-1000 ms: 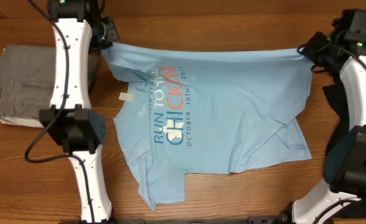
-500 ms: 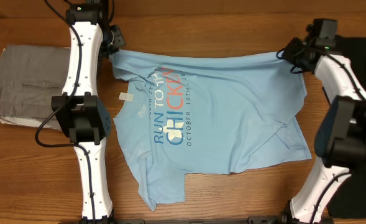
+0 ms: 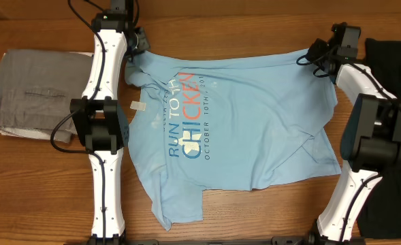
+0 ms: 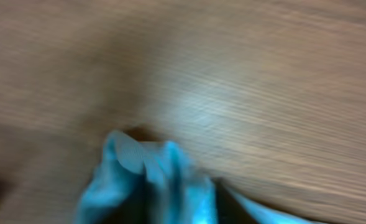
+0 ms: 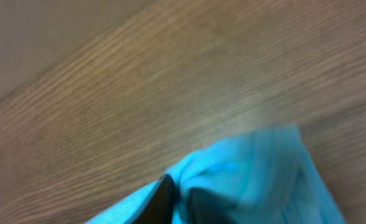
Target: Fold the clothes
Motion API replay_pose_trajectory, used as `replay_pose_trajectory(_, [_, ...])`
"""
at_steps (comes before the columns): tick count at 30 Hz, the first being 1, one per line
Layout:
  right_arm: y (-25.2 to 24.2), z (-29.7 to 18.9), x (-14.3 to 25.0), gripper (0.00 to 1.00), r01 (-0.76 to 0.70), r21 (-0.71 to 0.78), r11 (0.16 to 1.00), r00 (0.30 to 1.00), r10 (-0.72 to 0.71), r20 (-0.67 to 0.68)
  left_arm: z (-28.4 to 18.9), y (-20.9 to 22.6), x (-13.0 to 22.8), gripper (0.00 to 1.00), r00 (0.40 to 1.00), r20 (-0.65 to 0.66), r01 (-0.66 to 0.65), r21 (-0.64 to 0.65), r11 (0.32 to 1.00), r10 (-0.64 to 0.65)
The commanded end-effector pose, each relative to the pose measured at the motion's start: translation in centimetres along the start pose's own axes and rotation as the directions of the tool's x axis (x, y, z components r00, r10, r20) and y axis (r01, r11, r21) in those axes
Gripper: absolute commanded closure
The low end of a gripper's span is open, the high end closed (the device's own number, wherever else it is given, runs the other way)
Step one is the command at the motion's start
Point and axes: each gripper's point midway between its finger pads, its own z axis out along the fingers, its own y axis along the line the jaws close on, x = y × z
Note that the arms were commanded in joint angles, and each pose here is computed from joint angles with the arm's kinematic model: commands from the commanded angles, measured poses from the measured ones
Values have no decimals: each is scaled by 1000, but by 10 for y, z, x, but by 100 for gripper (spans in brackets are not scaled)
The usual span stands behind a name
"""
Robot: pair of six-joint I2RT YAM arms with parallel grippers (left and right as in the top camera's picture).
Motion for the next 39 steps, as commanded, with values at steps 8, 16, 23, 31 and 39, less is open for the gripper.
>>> replay_pose_trajectory(8, [38,-67,-64,0,32,-119,992,998,-26,49,-98,-48,-36,0,990,119,-96,236,967,69])
replay_pose_trajectory(16, [32,-124,19,0,-119,-63,991,927,88,-364,-137,-26,65,18,960,-252,-102,94,990,122])
replay_pose_trajectory(23, [10,-162,103,0,-110,141,984,744,175,-645,-136,-53,113,29,900,-380,-175,128,976,212])
replay_pose_trajectory(31, [-8,-164,101,31,-101,197,975,745,205,-634,-130,-83,109,50,918,-292,-243,124,962,270])
replay_pose_trajectory(39, [-16,-159,84,31,-162,172,972,771,233,-593,-122,-106,62,93,968,-95,-214,174,961,232])
